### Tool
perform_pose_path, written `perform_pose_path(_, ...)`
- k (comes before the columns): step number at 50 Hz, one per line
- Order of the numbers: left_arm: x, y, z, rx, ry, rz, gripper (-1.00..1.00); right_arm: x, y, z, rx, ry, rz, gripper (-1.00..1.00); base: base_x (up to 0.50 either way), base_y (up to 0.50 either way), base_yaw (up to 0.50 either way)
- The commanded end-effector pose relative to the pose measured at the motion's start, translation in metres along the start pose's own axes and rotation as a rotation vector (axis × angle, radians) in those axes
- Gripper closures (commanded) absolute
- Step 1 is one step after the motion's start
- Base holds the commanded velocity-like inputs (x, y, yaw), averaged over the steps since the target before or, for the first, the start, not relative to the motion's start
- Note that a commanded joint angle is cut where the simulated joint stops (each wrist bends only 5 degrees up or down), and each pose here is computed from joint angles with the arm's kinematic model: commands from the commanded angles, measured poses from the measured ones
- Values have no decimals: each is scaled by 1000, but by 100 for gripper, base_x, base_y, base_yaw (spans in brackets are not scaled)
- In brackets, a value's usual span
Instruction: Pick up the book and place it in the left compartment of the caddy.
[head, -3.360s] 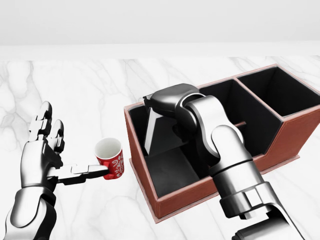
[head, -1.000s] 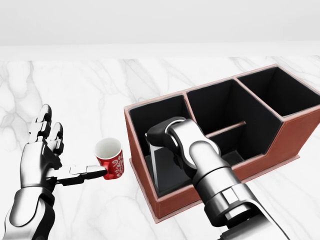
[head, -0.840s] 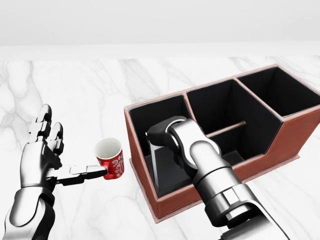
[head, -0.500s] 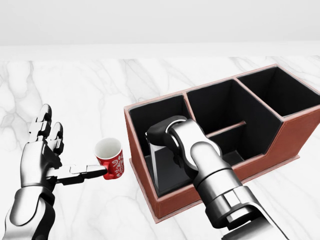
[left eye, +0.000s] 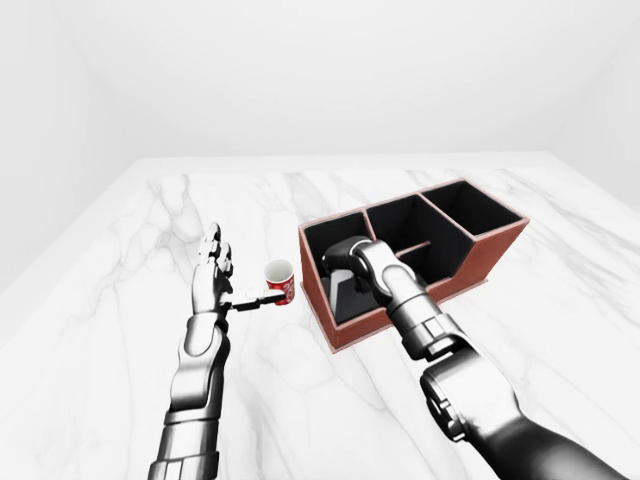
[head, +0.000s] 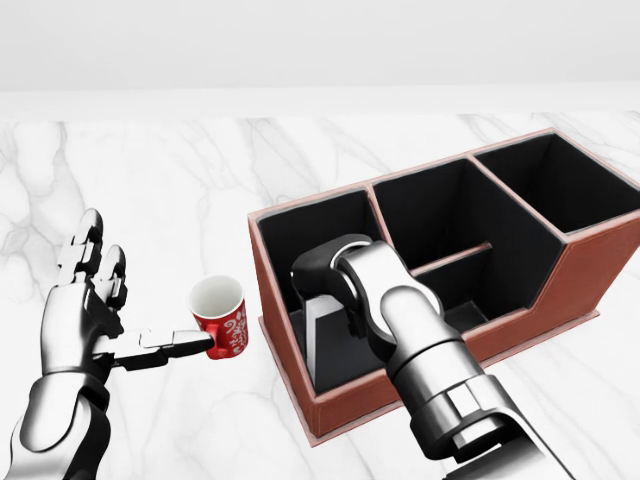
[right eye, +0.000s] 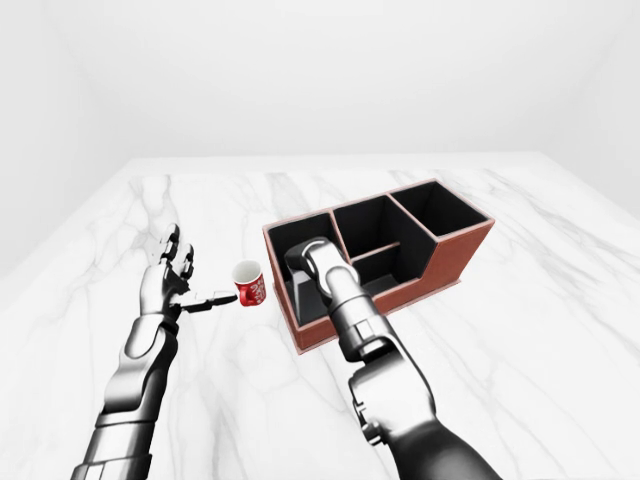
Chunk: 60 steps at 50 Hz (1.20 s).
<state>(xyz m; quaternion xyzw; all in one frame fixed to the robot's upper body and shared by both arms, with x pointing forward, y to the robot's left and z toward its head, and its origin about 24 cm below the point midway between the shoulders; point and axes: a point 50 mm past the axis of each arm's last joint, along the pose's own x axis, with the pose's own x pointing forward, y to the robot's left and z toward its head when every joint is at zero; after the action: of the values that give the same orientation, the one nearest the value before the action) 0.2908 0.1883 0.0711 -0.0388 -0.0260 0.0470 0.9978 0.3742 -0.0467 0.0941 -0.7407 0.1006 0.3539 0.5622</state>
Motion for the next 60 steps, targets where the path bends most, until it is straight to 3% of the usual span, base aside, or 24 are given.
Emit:
perform_pose_path(1, -2, 0, 0, 0, 0, 1, -100, -4, -5, 0, 5, -5, -34, 30, 0, 0, 0)
perform_pose_path(9, -4, -1, -1, 0, 1, 1, -100, -4, -4, 0, 7, -5, -40, 27, 0, 0, 0)
perform_pose_path(11, -4, -1, -1, 0, 2, 1, -100, -5, -4, 0, 8, -5, -42, 13, 0, 0, 0)
perform_pose_path(21, -2, 0, -2, 1, 2, 2, -100, -5, -4, 0, 8, -5, -47, -17, 0, 0, 0)
perform_pose_path(38, 0, 0, 0, 1, 2, 1, -100, -8, -8, 1, 18, -16, -75, -33, 0, 0, 0)
perform_pose_path(52, 0, -2, 9, 2, -29, -5, -100, -63, -53, -7, 124, -112, -427, -45, 0, 0, 0)
perform_pose_path(60, -1, -3, 14, 4, -52, -8, -100, -95, -60, -17, 186, -171, -588, -73, 0, 0, 0)
